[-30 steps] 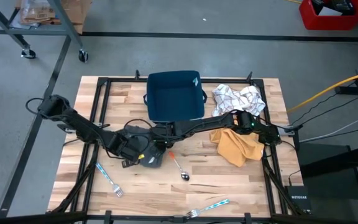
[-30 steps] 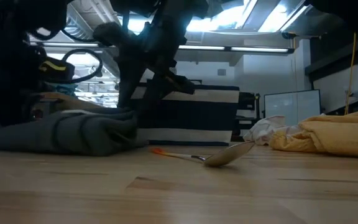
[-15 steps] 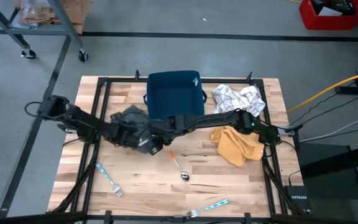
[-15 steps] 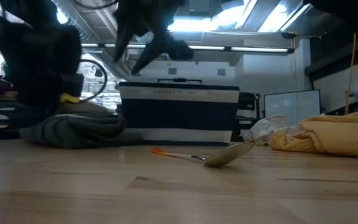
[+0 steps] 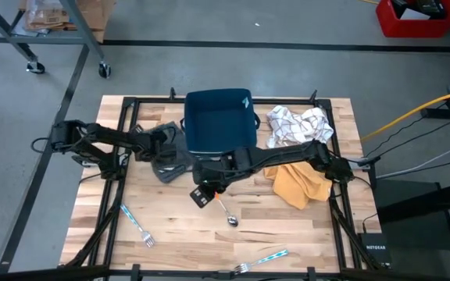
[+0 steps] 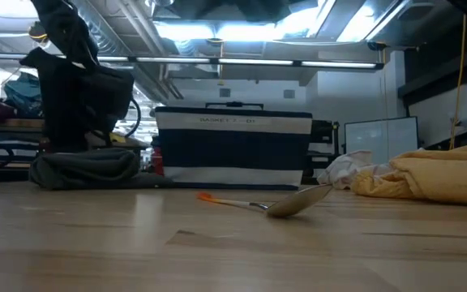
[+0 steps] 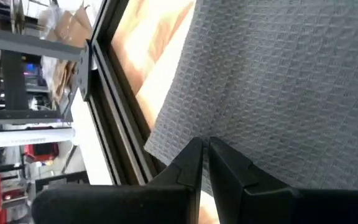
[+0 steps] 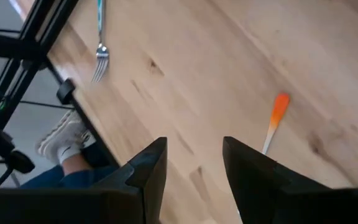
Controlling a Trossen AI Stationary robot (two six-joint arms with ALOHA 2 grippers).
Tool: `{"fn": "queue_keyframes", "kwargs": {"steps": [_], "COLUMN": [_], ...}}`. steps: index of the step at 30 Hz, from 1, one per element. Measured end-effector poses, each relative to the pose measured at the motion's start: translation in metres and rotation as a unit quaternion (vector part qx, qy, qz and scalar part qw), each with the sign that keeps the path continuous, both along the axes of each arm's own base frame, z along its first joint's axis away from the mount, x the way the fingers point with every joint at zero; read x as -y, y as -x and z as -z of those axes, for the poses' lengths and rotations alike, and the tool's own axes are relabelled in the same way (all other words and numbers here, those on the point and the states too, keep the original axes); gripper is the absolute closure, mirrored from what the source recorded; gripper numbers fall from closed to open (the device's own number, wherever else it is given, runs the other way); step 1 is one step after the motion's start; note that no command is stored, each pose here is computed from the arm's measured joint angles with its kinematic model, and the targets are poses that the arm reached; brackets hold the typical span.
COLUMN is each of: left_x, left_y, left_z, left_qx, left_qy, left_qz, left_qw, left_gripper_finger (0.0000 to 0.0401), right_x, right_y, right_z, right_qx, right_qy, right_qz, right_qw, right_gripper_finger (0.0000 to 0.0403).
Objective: Fold towel
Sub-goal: Fold the gray towel, then fold the yellow towel
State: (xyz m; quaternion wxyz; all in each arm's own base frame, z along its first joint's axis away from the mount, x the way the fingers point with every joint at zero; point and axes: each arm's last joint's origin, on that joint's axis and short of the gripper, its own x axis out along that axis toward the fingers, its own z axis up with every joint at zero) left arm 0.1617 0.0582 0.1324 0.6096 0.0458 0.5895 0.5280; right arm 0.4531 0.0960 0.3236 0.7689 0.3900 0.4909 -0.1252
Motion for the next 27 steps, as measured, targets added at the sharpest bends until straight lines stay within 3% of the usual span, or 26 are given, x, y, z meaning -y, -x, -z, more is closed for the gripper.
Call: {"fn": "queue_keyframes", "kwargs": {"steps": [6,12,15,18,21,27], "left_x": [0.007,0.023,0.033,0.042,0.049,0.063], "left_y": [-0.006,-0.010,-0.008,-0.003,0.000,-0.003], "left_z": [-0.018,-0.057,-0.078,-0.094,-0.103,-0.110], "left_qx": [0.053,0.149,0.203,0.256,0.317,0.375], "left_qy": [0.036,0.083,0.131,0.176,0.215,0.260], "left_qz": [0.023,0.090,0.136,0.171,0.175,0.199], "left_qw": [0.998,0.981,0.961,0.935,0.907,0.867], "left_gripper_finger": [0.0382,0.0382,0.0382,0.0382,0.0382,0.0382], "right_x": [-0.011,-0.006,-0.002,-0.001,0.003,0.005], "right_y": [0.024,0.070,0.085,0.090,0.097,0.097], "right_z": [-0.022,-0.047,-0.057,-0.069,-0.073,-0.066], "right_qx": [-0.014,-0.075,-0.086,-0.059,-0.059,-0.064], "right_qy": [0.014,0.082,0.091,0.077,0.096,0.150], "right_qz": [0.032,0.123,0.170,0.173,0.182,0.149], "right_qw": [0.999,0.986,0.977,0.980,0.977,0.975], "right_gripper_finger": [0.0243,0.0243,0.0243,0.0243,0.0243,0.0243]}}
